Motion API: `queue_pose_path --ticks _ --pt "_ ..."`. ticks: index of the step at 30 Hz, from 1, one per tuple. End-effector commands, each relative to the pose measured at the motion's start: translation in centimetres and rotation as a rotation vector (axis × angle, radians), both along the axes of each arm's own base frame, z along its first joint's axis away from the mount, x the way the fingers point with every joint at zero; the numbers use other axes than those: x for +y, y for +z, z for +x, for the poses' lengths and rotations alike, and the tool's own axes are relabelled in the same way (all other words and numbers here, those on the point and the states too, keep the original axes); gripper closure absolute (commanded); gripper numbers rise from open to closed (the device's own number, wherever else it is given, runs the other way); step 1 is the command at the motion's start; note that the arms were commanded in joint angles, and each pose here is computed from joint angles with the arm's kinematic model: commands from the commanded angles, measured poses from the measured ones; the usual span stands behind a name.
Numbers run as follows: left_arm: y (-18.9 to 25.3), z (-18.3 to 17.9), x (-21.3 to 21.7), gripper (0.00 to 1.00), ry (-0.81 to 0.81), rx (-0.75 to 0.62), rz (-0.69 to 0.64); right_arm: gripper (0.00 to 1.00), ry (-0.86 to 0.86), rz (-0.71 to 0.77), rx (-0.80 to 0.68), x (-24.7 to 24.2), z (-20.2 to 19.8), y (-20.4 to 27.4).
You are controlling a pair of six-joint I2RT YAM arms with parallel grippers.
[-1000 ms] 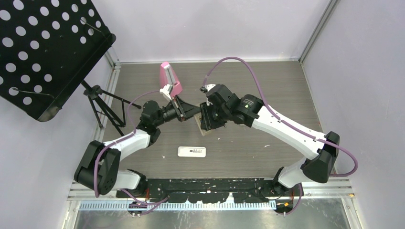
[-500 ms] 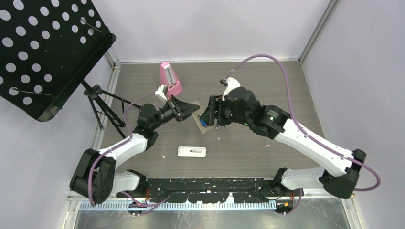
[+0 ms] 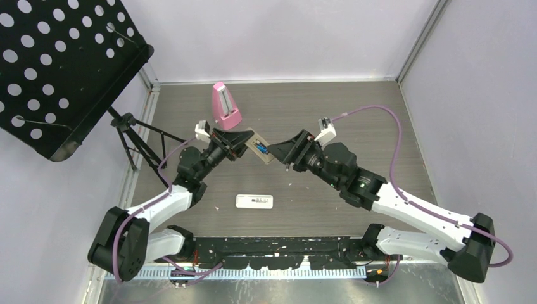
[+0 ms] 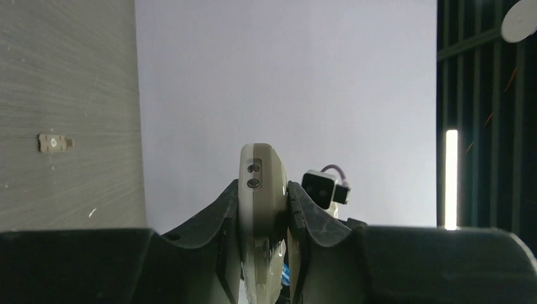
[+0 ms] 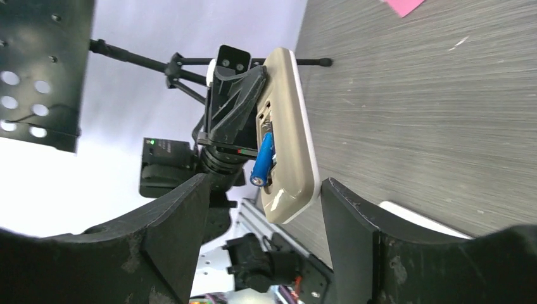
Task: Load the batteries into the remote control
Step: Load the battery into the remote control.
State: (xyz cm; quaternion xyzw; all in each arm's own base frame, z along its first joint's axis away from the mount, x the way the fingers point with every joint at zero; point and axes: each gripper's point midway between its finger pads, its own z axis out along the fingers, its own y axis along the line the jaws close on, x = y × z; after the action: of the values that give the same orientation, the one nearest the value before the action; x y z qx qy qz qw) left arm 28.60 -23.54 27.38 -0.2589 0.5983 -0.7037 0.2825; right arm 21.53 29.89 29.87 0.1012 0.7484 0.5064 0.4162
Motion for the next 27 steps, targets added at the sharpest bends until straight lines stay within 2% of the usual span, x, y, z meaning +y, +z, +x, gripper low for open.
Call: queue_pose_path --ticks 1,7,14,21,27 --pt "5.0 -0.5 1.7 1.0 0.064 -0.081 -0.165 0.3 0.035 0.276 -0.033 2.1 0.3 5.4" --pt "5.7 -0.8 2.0 1.0 0.068 -0.09 -0.185 0.31 0.005 0.322 -0.025 2.3 1.1 5.9" --pt "5.3 -0.9 1.8 1.0 0.055 -0.083 -0.183 0.46 0.016 0.316 0.008 3.1 1.3 5.4" --pt "5.0 -1.0 1.6 1.0 0.043 -0.085 -0.176 0.48 0.028 0.296 0.019 3.8 1.5 4.9" --pt "5.3 -1.3 1.5 1.0 0.031 -0.105 -0.167 0.54 0.019 0.294 0.037 4.1 1.8 4.3"
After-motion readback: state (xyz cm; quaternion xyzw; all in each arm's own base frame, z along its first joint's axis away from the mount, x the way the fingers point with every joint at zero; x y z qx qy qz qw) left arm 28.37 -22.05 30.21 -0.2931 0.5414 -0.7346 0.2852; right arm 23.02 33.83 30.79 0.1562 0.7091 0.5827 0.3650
